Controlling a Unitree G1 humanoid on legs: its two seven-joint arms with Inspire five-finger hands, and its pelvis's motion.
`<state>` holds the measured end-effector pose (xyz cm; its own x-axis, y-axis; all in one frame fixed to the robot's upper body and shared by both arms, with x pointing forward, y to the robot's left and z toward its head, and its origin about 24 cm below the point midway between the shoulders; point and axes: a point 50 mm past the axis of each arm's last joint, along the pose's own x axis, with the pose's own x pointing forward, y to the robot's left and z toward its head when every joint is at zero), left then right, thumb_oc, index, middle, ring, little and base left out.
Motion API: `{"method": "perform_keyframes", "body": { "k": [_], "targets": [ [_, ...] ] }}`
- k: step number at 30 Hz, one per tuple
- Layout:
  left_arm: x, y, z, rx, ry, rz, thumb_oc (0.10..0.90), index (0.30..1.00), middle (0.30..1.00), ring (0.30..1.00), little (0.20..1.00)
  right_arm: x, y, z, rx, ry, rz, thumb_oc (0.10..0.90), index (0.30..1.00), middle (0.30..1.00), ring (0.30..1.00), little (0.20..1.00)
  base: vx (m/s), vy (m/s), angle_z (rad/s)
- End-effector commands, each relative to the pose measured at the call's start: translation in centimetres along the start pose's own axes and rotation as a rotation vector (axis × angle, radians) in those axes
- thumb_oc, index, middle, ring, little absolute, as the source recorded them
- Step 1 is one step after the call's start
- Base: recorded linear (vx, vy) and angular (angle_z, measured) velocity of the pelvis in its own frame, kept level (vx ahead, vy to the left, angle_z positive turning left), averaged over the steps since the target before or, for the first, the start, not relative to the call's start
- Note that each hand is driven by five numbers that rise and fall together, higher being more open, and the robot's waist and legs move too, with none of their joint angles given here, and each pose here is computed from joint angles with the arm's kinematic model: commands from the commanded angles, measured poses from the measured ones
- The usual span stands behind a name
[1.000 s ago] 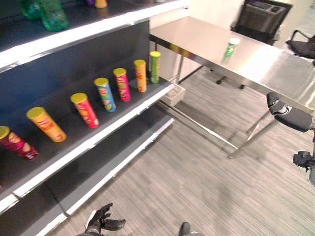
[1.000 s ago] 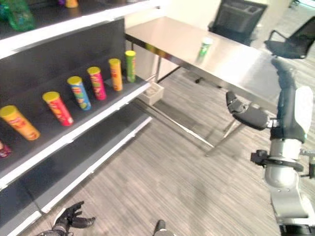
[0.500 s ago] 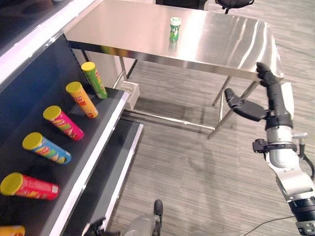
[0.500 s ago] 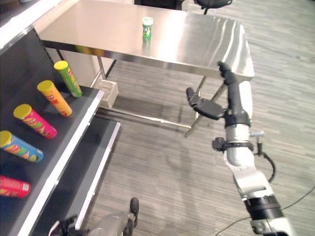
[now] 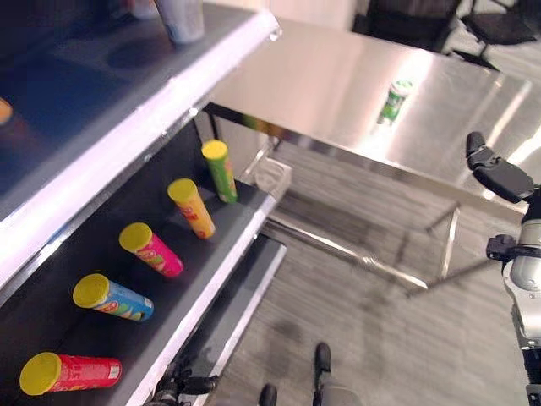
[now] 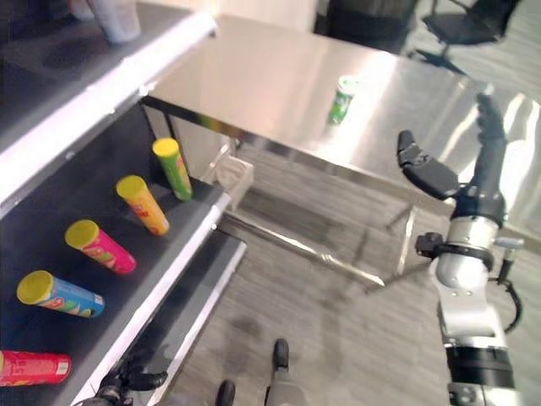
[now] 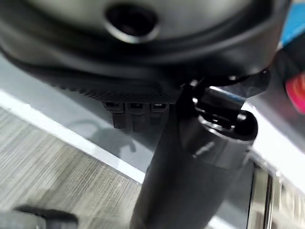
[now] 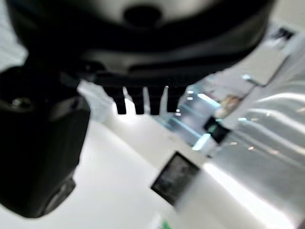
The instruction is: Put the goods on the table back onto the shelves and tidy them up.
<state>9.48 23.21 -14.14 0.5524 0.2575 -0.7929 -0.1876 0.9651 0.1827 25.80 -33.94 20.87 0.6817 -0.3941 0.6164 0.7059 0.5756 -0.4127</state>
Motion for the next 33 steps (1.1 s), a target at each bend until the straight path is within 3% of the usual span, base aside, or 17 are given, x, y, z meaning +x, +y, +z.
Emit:
{"method": "perform_keyframes", "body": {
  "k": [1,13,23,33],
  "targets": [
    [-0.2,4.5,1.5,0.079,-0.086,0.108,0.8,0.9,0.9,0.9,0.9,2.9,-2.8,5.2,0.039,-0.259,-0.143,0.8,0.9,0.9,0.9,0.9,0.05,-0.156,0.54],
    [-0.6,4.4,-0.9,0.063,0.011,0.101,0.8,0.9,0.9,0.9,0.9,3.6,-2.5,4.7,0.051,-0.233,-0.092,0.8,0.9,0.9,0.9,0.9,0.06,-0.208,0.17],
    [0.1,3.4,0.6,0.127,-0.02,0.064,0.8,0.9,0.9,0.9,0.9,3.5,-3.6,5.0,0.062,-0.251,-0.168,0.8,0.9,0.9,0.9,0.9,0.01,-0.085,0.17],
    [0.3,3.9,2.0,0.184,-0.071,0.051,0.8,0.9,0.9,0.9,0.9,4.1,-0.3,6.1,0.088,-0.263,-0.054,0.8,0.9,0.9,0.9,0.9,0.11,-0.09,-0.26]
  ]
}}
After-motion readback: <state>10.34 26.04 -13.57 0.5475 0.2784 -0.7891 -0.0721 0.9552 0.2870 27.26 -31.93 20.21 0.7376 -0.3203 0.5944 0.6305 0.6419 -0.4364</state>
